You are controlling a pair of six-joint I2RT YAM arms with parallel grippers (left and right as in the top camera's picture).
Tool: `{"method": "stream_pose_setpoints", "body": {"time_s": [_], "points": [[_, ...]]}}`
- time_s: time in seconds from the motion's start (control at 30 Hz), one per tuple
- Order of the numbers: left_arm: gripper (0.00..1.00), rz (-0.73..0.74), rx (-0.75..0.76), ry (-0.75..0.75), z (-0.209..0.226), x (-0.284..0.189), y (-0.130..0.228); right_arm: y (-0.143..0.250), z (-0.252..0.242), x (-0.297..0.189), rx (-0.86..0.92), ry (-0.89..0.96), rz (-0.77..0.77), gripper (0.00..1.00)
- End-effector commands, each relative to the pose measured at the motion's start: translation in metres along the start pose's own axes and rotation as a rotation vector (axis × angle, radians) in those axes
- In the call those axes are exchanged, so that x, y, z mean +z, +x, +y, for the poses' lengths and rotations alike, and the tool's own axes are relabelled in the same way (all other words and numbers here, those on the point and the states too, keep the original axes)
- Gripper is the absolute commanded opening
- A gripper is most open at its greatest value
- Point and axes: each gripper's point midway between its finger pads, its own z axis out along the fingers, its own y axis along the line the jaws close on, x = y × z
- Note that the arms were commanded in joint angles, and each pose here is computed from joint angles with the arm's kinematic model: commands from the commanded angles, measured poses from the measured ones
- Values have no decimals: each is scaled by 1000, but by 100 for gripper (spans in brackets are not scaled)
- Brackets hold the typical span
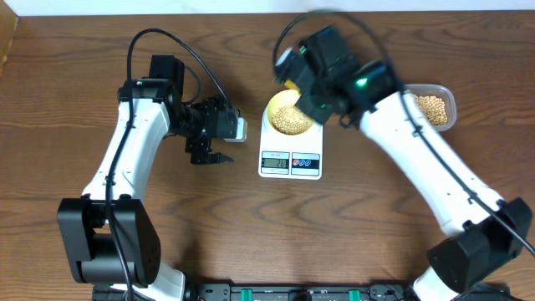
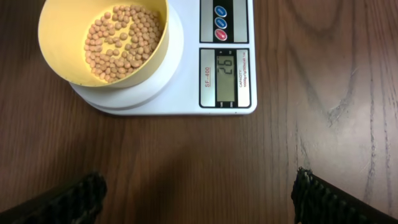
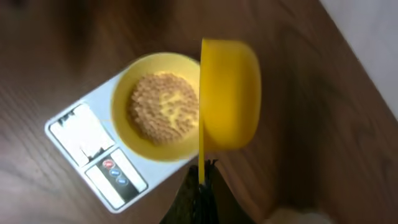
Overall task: Scoop item into bowl and weigh 50g on scale
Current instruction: 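Move the empty scoop back right over the soybean tub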
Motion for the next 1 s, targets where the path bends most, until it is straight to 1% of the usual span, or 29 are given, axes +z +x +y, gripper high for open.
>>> {"method": "stream_pose_setpoints", "body": {"time_s": [0.0, 0.1, 0.2, 0.33, 0.43, 0.5, 0.77, 0.9, 0.97], "points": [[98, -19, 14, 1, 0, 0, -4, -3, -52, -57, 273, 103, -50, 1], [98, -19, 14, 1, 0, 0, -4, 24, -78, -82, 386, 146, 16, 1], [97, -19, 15, 1, 0, 0, -4, 67, -98, -94, 498, 164, 126, 1], [97, -19, 15, 1, 0, 0, -4, 123, -119, -97, 652, 174, 272, 1], [98, -19, 14, 1, 0, 0, -4, 156, -137, -92, 778, 189, 346, 1], [98, -19, 15, 1, 0, 0, -4, 173, -144, -87, 819, 185, 394, 1], [97, -19, 14, 1, 0, 0, -4, 211, -159, -48, 889, 145, 531, 1], [98, -19, 15, 1, 0, 0, -4, 220, -171, -21, 905, 146, 545, 1], [97, -19, 15, 1, 0, 0, -4, 228, -171, -7, 903, 127, 577, 1]]}}
